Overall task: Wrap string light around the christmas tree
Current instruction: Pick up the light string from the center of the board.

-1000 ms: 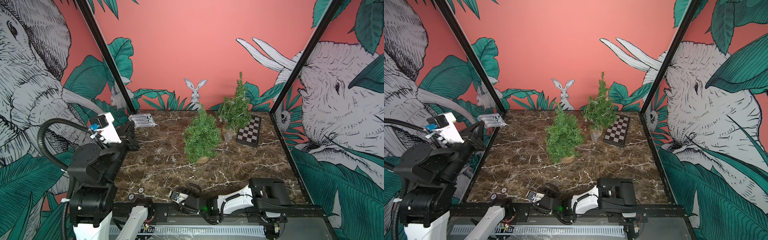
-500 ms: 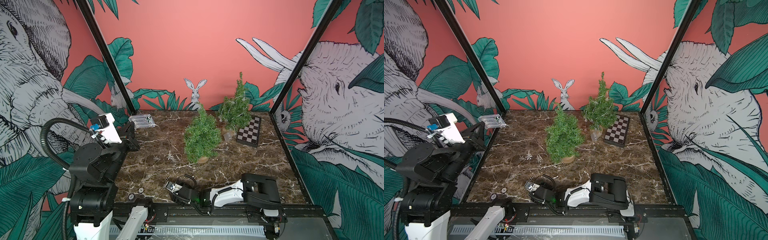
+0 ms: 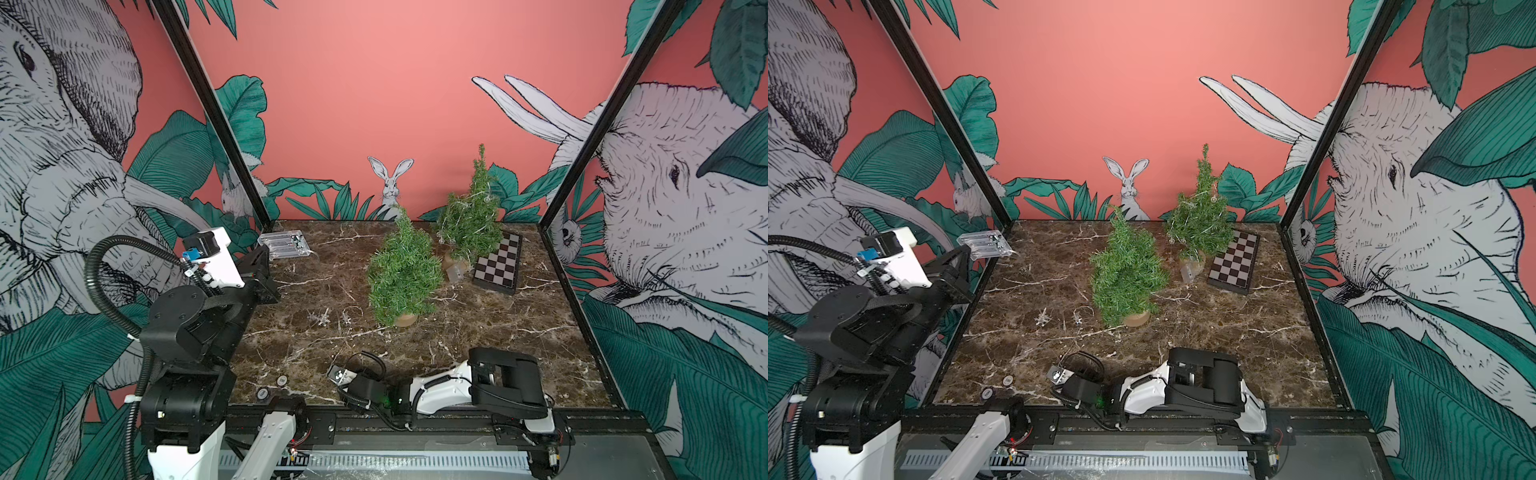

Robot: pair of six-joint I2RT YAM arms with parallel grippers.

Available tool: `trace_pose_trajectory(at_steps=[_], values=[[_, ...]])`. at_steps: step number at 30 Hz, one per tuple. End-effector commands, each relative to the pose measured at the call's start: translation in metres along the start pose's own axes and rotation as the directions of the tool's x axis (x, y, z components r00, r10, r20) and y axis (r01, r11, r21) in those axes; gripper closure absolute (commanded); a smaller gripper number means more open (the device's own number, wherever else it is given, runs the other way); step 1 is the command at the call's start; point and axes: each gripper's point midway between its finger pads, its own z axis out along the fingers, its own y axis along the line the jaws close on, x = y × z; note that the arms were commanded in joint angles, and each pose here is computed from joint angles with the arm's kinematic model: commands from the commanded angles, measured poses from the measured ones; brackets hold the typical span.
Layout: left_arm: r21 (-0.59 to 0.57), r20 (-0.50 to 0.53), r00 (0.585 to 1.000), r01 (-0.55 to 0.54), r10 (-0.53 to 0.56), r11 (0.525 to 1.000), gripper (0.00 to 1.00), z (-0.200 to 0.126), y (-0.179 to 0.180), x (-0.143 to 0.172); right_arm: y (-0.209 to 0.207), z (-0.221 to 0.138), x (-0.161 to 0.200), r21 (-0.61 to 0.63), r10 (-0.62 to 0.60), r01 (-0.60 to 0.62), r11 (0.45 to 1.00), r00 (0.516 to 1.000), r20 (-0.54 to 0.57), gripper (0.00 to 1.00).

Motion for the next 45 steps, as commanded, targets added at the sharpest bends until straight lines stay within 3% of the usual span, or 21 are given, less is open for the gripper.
trace_pose_trajectory(at_steps=[1, 9, 13, 18, 23, 38, 45], values=[[0.0, 0.001, 1.0, 0.021, -0.021, 1.0, 1.0, 0.0, 0.001, 0.001, -0.004, 0.004, 0.0, 0.025, 0.013, -0.013, 1.0, 1.0, 0.003, 0.6], [0.029, -0.004, 0.999, 0.036, -0.035, 0.999, 1.0, 0.0, -0.005, 0.001, -0.006, 0.011, 0.006, 0.044, 0.006, -0.005, 0.999, 1.0, -0.018, 0.63], [0.026, 0.006, 0.999, 0.032, -0.032, 0.999, 1.0, -0.003, -0.004, -0.001, -0.008, 0.01, 0.006, 0.05, 0.009, -0.008, 0.999, 1.0, -0.021, 0.75], [0.023, 0.021, 0.999, 0.028, -0.029, 0.999, 1.0, -0.003, -0.005, -0.006, -0.023, -0.009, -0.013, 0.107, -0.024, 0.022, 0.994, 0.999, 0.023, 1.0], [0.02, 0.02, 0.999, 0.03, -0.031, 0.999, 1.0, 0.001, -0.004, -0.007, -0.055, -0.055, -0.045, 0.215, -0.056, 0.028, 0.976, 0.991, 0.123, 1.0], [-0.142, 0.092, 0.995, -0.021, 0.034, 0.99, 1.0, 0.018, 0.017, -0.045, -0.119, -0.212, -0.098, 0.299, -0.11, 0.034, 0.954, 0.964, 0.242, 1.0], [-0.25, 0.211, 0.977, 0.037, 0.018, 0.967, 1.0, 0.021, 0.033, -0.083, -0.148, -0.3, -0.147, 0.35, -0.179, 0.059, 0.935, 0.93, 0.321, 1.0]])
